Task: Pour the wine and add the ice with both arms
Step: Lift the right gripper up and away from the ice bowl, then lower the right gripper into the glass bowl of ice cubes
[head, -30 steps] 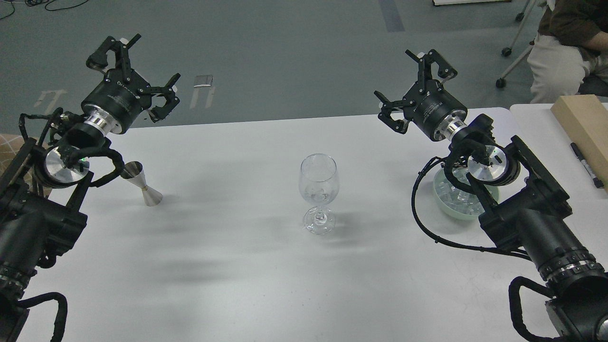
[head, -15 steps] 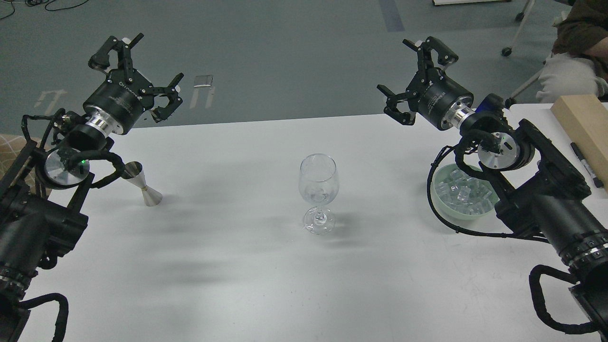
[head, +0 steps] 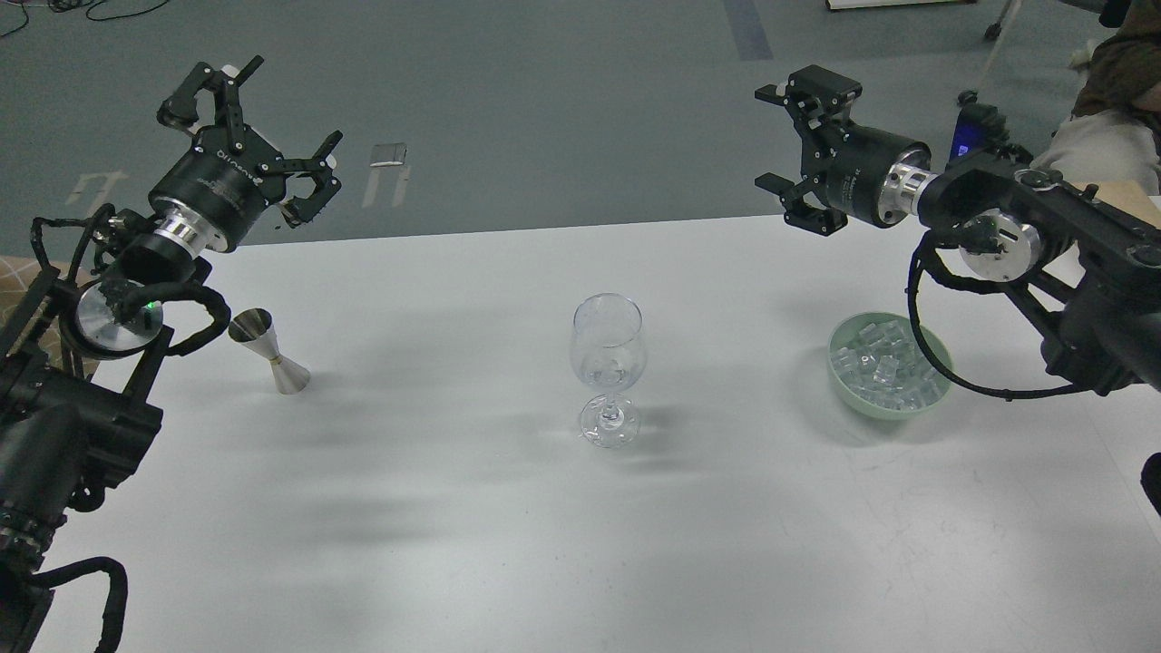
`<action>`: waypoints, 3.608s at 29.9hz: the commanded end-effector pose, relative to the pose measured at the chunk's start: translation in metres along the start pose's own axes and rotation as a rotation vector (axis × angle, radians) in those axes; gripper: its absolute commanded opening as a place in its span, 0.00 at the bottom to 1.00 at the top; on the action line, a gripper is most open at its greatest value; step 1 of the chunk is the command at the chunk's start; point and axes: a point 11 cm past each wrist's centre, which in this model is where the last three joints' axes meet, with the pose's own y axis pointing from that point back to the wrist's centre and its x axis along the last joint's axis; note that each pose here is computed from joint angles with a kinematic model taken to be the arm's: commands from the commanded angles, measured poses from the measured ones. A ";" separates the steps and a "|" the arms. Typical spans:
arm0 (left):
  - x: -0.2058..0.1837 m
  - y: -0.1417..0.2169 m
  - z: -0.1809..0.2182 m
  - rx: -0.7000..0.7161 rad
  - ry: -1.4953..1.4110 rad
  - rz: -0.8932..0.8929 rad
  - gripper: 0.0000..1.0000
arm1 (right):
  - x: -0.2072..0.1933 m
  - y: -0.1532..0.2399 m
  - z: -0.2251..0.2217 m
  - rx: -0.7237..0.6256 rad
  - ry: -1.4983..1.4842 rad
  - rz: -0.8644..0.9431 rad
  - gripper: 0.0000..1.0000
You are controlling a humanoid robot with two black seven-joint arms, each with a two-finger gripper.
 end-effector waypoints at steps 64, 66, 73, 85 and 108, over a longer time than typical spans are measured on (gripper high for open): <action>-0.001 -0.001 0.001 -0.069 -0.013 -0.003 0.97 | 0.003 0.134 0.044 -0.380 1.355 -0.299 0.99; -0.001 -0.001 0.001 -0.067 -0.013 -0.003 0.98 | 0.005 0.135 0.047 -0.400 1.370 -0.313 0.99; -0.001 -0.001 0.001 -0.068 -0.014 -0.003 0.98 | 0.011 0.140 0.058 -0.443 1.379 -0.324 0.99; -0.001 0.000 0.002 -0.069 -0.013 -0.003 0.98 | 0.019 0.156 0.081 -0.506 1.367 -0.349 0.95; -0.004 -0.002 0.000 -0.098 -0.004 -0.010 0.98 | 0.005 0.161 0.153 -0.372 1.451 -0.203 0.88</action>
